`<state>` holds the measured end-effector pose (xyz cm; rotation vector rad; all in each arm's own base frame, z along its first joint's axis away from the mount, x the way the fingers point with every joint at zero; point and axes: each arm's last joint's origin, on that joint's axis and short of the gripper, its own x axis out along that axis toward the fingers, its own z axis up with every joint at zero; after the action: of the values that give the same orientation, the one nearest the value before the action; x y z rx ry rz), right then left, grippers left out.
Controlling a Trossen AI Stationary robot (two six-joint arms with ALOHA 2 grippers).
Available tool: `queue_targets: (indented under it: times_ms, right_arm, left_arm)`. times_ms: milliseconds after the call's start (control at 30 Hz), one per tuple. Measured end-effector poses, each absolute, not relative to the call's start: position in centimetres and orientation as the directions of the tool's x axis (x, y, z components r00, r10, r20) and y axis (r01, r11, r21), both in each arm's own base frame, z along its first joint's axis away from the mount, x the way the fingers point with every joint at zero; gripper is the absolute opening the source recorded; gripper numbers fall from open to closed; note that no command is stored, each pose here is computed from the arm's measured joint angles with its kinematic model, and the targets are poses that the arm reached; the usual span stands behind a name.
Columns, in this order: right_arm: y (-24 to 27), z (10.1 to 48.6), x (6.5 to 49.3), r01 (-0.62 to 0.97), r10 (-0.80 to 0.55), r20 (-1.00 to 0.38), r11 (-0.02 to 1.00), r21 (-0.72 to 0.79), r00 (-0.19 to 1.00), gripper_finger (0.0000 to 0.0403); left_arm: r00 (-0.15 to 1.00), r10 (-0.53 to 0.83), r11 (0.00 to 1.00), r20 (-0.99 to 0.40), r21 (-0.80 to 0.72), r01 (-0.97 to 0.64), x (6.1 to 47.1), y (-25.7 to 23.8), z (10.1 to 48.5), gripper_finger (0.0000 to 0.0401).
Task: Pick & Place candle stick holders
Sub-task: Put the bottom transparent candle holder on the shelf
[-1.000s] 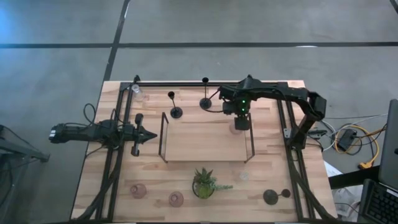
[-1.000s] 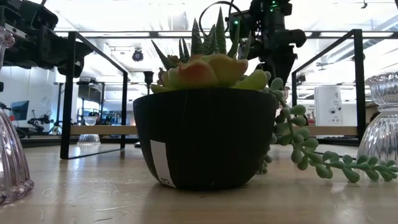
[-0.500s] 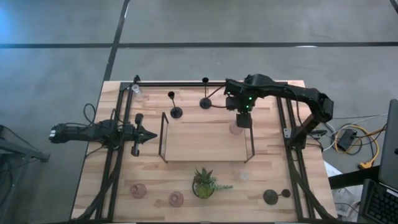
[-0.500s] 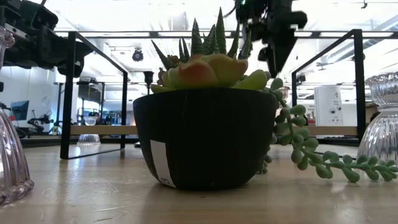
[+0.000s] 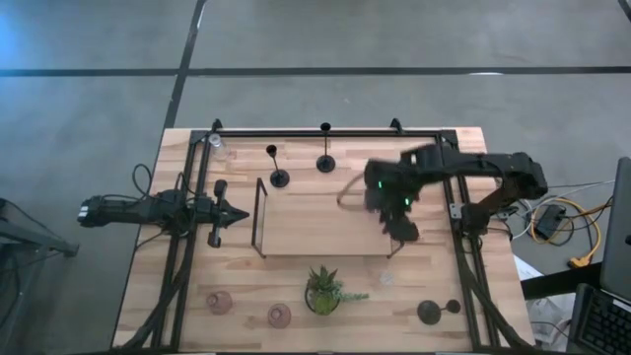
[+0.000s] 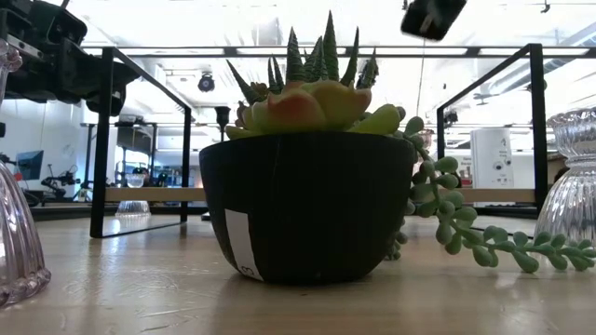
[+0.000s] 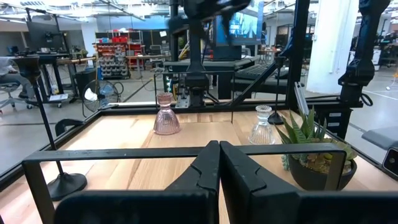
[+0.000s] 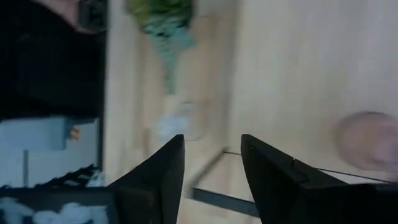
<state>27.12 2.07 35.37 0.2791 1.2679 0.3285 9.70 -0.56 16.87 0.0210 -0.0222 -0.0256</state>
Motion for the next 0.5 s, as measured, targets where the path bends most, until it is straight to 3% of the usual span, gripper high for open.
queue_targets:
  times_ms: [200,500]
  right_arm:
    - [8.2,35.3,27.0,-0.175,0.425,-0.870,0.904,0.391,0.250,0.0143]
    - [12.8,33.2,26.5,-0.075,0.233,-0.939,0.972,0.221,0.253,0.0141]
  left_arm:
    - [0.999,-0.026,0.999,0.023,0.021,0.025,9.7,-0.6,16.9,0.0014]
    - [0.999,-0.026,0.999,0.023,0.021,0.025,9.7,-0.6,16.9,0.0014]
